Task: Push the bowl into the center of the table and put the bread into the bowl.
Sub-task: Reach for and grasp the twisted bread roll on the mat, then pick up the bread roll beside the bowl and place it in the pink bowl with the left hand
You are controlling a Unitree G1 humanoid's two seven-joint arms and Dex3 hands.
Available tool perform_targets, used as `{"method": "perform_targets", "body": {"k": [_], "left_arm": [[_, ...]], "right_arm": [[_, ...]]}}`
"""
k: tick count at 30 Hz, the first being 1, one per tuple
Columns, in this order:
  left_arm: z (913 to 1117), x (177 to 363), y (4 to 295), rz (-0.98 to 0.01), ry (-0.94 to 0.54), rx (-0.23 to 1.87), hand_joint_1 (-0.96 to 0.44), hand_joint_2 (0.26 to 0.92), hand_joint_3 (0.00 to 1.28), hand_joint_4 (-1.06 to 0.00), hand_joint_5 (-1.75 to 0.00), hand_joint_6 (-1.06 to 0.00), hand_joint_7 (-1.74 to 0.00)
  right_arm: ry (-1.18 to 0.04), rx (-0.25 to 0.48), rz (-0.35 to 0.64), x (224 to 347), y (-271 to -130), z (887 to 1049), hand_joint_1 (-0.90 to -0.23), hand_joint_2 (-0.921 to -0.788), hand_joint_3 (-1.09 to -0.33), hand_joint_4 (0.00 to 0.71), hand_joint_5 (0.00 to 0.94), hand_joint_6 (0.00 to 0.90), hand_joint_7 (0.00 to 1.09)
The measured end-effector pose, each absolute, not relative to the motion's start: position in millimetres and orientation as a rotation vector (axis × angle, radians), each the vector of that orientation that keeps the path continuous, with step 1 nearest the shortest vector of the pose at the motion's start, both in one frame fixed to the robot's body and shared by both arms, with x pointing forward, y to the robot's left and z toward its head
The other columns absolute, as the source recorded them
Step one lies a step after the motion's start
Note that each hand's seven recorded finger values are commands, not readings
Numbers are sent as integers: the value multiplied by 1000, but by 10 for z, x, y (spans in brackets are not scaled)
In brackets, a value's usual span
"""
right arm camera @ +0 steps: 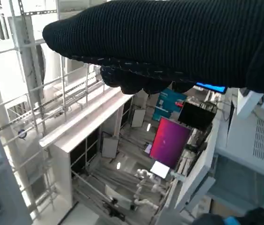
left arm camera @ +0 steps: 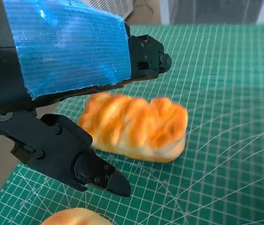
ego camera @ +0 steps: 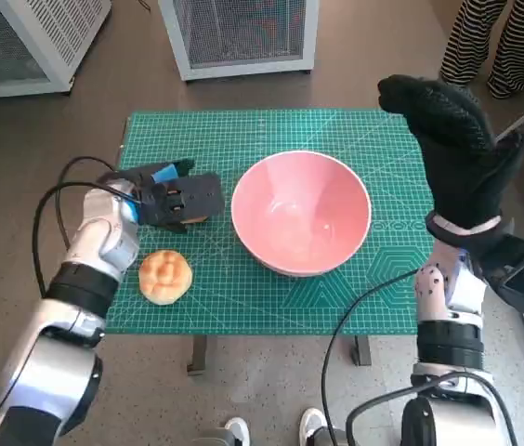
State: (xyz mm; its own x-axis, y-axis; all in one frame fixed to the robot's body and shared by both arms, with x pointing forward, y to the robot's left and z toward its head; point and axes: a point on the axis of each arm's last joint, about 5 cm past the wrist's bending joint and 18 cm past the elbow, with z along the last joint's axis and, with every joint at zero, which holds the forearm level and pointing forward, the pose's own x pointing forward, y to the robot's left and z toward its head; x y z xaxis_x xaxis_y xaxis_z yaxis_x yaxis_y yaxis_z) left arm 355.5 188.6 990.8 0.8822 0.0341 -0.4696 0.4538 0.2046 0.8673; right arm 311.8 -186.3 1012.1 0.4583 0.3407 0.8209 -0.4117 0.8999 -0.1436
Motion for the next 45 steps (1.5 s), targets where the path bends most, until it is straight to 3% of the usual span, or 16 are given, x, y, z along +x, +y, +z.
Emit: {"method": "perform_targets", "body": {"k": [10, 15, 18, 19, 20, 21, 22, 24, 26, 28, 35, 45], "left_arm": [[9769, 3559, 1944, -292, 485, 1343, -242, 731, 6, -76, -11, -212, -34], [9709, 3544, 1973, -277, 492, 1332, -131, 755, 15, -147, -28, -300, -63], [9682, 3536, 1983, -260, 482, 1331, -63, 781, 20, -302, -26, -427, -67], [9675, 3535, 1984, -253, 476, 1333, -39, 798, 24, -434, -64, -489, -75], [9669, 3533, 1984, -244, 464, 1336, -30, 804, 24, -484, -72, -515, -72], [9666, 3532, 1985, -238, 456, 1339, -15, 827, 19, -584, -207, -597, -67], [9661, 3530, 1986, -230, 444, 1344, -6, 842, 14, -612, -363, -655, -57], [9647, 3526, 1987, -210, 415, 1362, 173, 880, 64, -621, -809, -744, -70], [9634, 3522, 1985, -194, 388, 1387, 89, 900, 91, -640, -1059, -653, -570], [9624, 3519, 1981, -184, 361, 1417, 36, 912, 94, -646, -1222, -636, -844], [9612, 3516, 1964, -165, 269, 1454, 3, 918, 64, -637, -1214, -695, -1080], [9631, 3515, 1992, -167, 229, 1448, 0, 921, 73, -617, -1226, -685, -1122]], "right_arm": [[-994, 98, 467, 3112, -1867, 10132, -627, -921, -627, 244, 5, 76, 564], [-995, 99, 465, 3106, -1871, 10128, -623, -921, -625, 251, 8, 82, 561], [-999, 98, 466, 3102, -1872, 10131, -619, -921, -626, 252, 8, 83, 559], [-1000, 97, 466, 3100, -1873, 10133, -617, -921, -627, 252, 7, 83, 558], [-1002, 96, 466, 3098, -1873, 10134, -617, -921, -627, 252, 7, 83, 558], [-1003, 96, 466, 3097, -1873, 10135, -615, -921, -627, 252, 7, 82, 557], [-1004, 95, 466, 3095, -1873, 10136, -614, -921, -627, 252, 7, 82, 556], [-1005, 94, 465, 3093, -1875, 10134, -613, -921, -627, 253, 7, 82, 554], [-1006, 93, 464, 3090, -1877, 10132, -611, -921, -625, 253, 7, 83, 552], [-1009, 92, 462, 3087, -1879, 10128, -606, -921, -623, 254, 6, 83, 549], [-1009, 88, 464, 3080, -1884, 10113, -603, -921, -621, 255, 6, 87, 539], [-1016, 88, 476, 3077, -1888, 10107, -602, -921, -621, 256, 5, 90, 524]]}}
